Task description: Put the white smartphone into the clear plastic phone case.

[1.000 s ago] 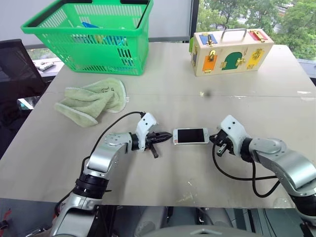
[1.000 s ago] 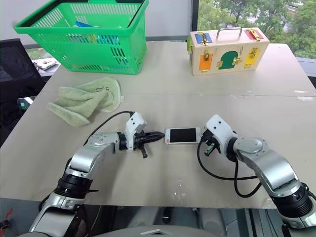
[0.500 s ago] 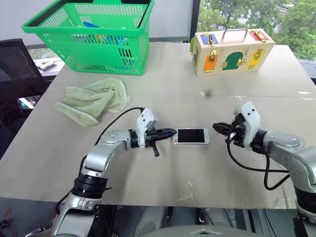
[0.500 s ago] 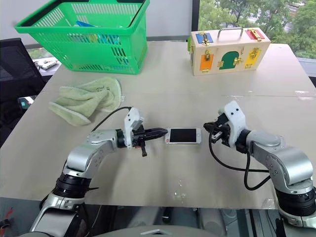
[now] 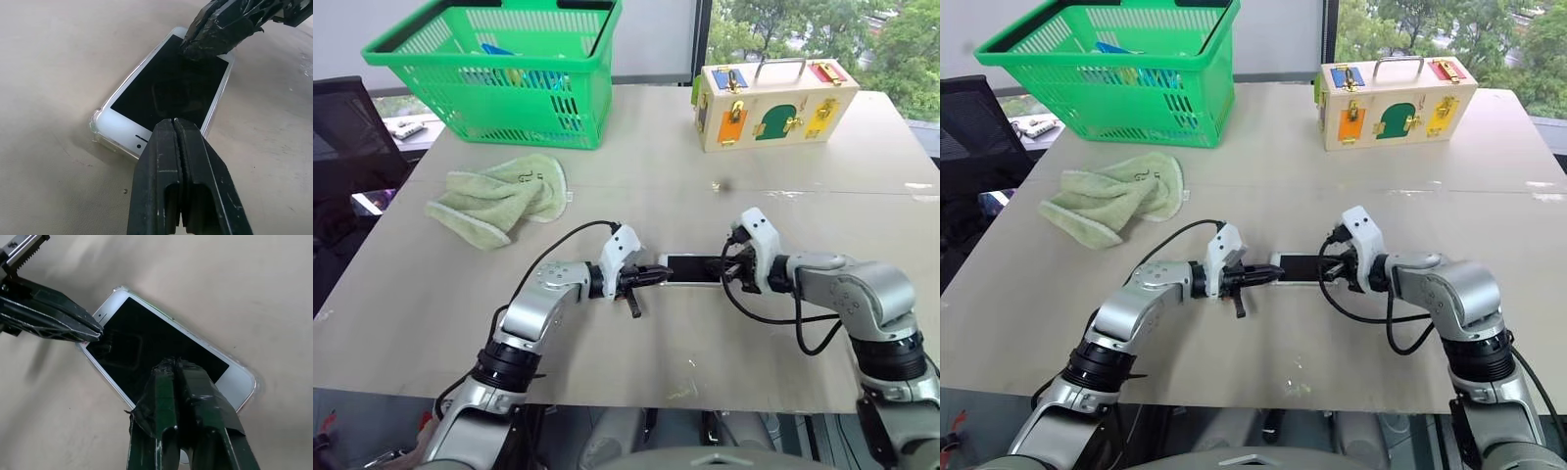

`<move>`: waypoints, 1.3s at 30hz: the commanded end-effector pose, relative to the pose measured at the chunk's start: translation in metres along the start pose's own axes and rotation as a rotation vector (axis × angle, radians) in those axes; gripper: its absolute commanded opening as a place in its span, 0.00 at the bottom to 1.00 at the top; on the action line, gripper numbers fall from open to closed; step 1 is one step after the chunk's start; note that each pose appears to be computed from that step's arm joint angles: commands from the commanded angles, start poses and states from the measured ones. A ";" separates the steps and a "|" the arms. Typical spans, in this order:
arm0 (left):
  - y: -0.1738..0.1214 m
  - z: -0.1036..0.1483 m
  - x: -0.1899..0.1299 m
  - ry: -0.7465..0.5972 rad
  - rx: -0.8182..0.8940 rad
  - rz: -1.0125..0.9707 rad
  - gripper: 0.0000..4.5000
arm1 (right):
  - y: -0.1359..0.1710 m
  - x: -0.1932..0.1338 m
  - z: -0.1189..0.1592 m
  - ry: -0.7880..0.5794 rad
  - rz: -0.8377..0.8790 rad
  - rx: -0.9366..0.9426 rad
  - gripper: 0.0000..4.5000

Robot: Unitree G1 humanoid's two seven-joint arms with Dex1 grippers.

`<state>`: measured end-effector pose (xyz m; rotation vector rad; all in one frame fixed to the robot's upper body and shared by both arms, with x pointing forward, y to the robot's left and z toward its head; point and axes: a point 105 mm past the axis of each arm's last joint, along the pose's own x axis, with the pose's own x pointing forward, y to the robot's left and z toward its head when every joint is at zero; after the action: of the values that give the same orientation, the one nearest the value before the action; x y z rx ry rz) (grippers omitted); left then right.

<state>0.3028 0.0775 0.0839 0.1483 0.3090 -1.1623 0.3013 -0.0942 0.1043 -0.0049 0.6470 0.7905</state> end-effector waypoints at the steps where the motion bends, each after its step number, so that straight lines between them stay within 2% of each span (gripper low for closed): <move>1: -0.004 -0.002 0.002 0.005 0.002 -0.005 0.01 | -0.008 0.007 -0.024 0.102 -0.014 0.142 0.00; 8: -0.005 -0.004 0.004 0.001 -0.006 -0.002 0.01 | -0.020 0.012 -0.035 0.127 -0.058 0.300 0.00; 14: -0.007 -0.005 0.005 -0.001 -0.014 0.002 0.01 | -0.024 0.018 -0.060 0.217 -0.101 0.325 0.00; 26: -0.005 -0.005 0.006 0.002 -0.024 0.013 0.01 | -0.030 0.032 -0.091 0.275 -0.130 0.443 0.00; 36: -0.003 -0.005 0.006 0.006 -0.028 0.024 0.01 | -0.026 0.043 -0.110 0.299 -0.126 0.520 0.00; 39: -0.003 -0.005 0.006 0.007 -0.028 0.025 0.01 | -0.029 0.042 -0.104 0.250 -0.134 0.497 0.00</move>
<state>0.2991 0.0735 0.0713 0.1187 0.3525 -1.1348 0.3182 -0.0848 0.0668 0.3470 0.7630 0.6818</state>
